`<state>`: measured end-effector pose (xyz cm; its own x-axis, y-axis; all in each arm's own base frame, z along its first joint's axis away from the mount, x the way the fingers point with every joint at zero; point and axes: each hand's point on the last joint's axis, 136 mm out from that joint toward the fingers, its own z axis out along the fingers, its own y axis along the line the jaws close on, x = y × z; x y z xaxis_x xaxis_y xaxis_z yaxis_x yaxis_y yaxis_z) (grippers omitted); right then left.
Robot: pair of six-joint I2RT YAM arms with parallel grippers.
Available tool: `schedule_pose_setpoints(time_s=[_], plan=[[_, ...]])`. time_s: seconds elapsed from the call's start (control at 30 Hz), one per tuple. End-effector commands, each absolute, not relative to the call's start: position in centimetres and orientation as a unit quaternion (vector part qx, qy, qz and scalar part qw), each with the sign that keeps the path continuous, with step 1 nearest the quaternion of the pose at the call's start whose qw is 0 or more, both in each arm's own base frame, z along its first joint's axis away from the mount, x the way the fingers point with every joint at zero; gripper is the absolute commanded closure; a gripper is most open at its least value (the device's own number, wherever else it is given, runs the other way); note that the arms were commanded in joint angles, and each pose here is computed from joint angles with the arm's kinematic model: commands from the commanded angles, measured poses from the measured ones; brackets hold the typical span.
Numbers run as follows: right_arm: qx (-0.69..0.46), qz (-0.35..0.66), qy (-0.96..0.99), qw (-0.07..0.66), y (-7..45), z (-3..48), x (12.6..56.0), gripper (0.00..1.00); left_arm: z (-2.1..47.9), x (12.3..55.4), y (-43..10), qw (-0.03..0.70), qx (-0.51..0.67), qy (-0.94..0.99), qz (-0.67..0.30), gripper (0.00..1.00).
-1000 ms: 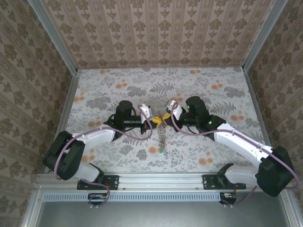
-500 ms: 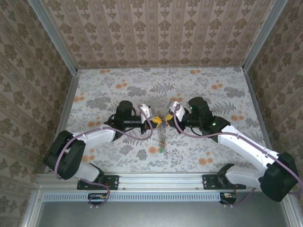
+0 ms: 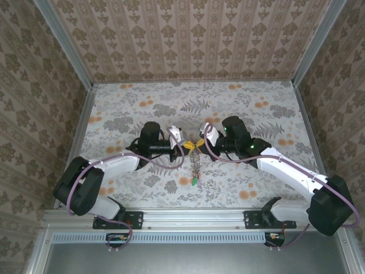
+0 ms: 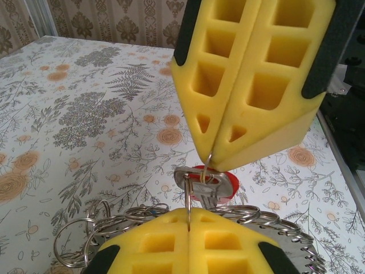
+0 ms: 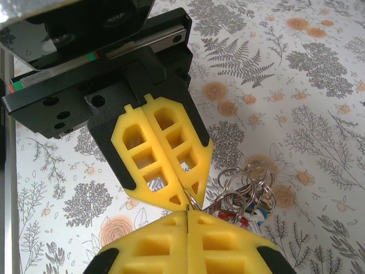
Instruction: Put the keys on the keyring
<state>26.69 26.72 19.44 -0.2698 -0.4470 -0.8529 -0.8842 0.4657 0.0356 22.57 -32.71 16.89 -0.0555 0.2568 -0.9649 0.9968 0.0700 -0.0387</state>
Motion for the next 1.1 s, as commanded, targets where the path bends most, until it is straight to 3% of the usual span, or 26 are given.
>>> schedule_pose_setpoints(time_s=[0.0, 1.07], plan=[[-0.442, 0.282, 0.738, 0.426, 27.7, 20.8, 27.1, 1.0, 18.1, 22.4, -33.4, 0.448, 0.538, 0.565, -0.436, 1.0], [-0.433, 0.279, 0.749, 0.417, 27.8, 19.9, 27.3, 1.0, 17.8, 22.3, -33.3, 0.443, 0.539, 0.567, -0.438, 1.0]])
